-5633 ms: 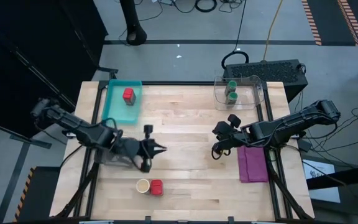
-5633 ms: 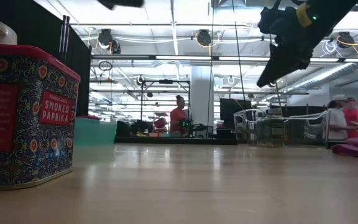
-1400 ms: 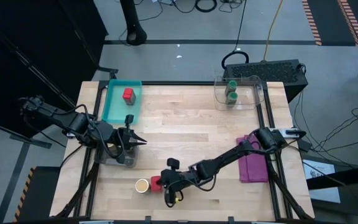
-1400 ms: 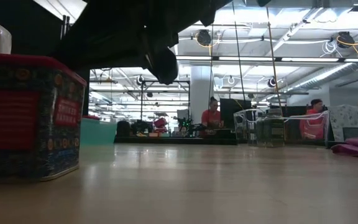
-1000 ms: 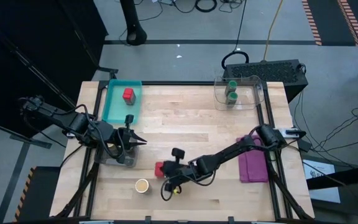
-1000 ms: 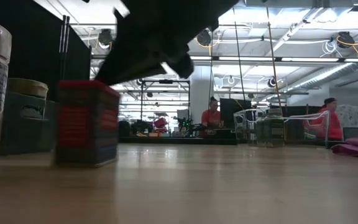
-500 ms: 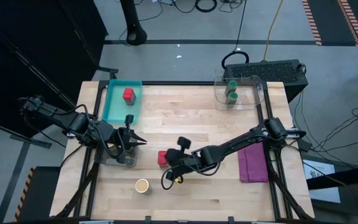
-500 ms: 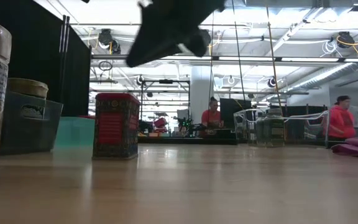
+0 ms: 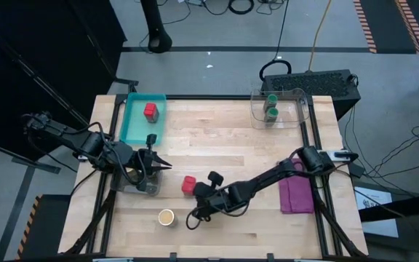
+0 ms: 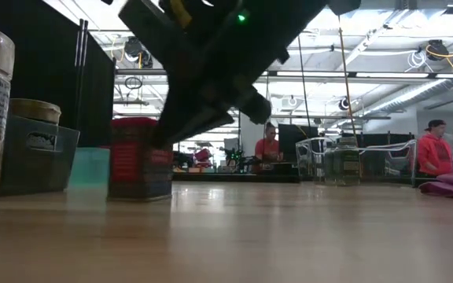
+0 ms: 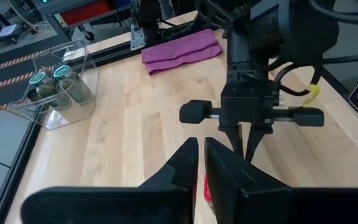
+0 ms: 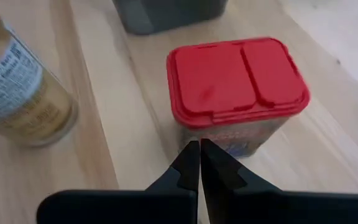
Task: Sort spices by type
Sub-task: Put the red seasoning can into the blue bin
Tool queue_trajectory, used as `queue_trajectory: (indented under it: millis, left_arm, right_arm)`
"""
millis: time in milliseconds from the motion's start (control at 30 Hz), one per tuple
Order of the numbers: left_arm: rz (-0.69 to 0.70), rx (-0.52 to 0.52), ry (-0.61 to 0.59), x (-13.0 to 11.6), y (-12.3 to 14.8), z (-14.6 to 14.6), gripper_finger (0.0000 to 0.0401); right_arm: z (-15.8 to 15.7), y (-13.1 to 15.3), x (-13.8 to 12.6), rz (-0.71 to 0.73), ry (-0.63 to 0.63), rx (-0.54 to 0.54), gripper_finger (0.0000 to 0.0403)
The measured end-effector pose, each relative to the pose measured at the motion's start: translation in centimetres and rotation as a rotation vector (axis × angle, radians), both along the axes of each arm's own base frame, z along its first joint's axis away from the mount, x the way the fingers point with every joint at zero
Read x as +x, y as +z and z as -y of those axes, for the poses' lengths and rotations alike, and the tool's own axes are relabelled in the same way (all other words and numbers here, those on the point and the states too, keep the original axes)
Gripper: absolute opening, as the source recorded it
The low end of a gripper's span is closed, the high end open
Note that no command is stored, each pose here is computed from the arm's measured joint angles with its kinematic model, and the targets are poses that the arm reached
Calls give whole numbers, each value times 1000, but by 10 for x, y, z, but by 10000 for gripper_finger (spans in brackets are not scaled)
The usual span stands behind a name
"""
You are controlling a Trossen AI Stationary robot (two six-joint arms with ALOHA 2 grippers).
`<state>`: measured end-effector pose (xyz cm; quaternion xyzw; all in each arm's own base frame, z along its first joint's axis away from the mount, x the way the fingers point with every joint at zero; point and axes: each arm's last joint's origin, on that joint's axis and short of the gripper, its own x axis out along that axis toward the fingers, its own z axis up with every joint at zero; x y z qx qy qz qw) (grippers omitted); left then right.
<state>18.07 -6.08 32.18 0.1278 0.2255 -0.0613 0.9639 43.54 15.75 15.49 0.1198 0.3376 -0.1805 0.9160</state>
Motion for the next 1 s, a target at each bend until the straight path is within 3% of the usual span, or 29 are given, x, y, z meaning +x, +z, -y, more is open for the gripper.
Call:
queue_trajectory:
  millis: [133,300,500,633,800,1000]
  left_arm:
    - [1,0,0,0,0,0,36]
    - [-2,-26,14,1,0,0,36]
    - [-10,-292,187,12,-5,7,36]
    - [-31,-361,367,29,-15,16,23]
    - [-311,-466,485,57,-28,31,5]
    - [-702,-444,654,78,-38,47,5]
  right_arm:
    - [0,3,3,36,7,-14,0]
    - [5,1,0,-30,25,-55,0]
    - [-3,32,-38,-202,21,-171,0]
    - [0,53,-68,-342,18,-224,0]
    - [11,88,-98,-433,27,-277,0]
    - [29,121,-122,-425,-29,-449,0]
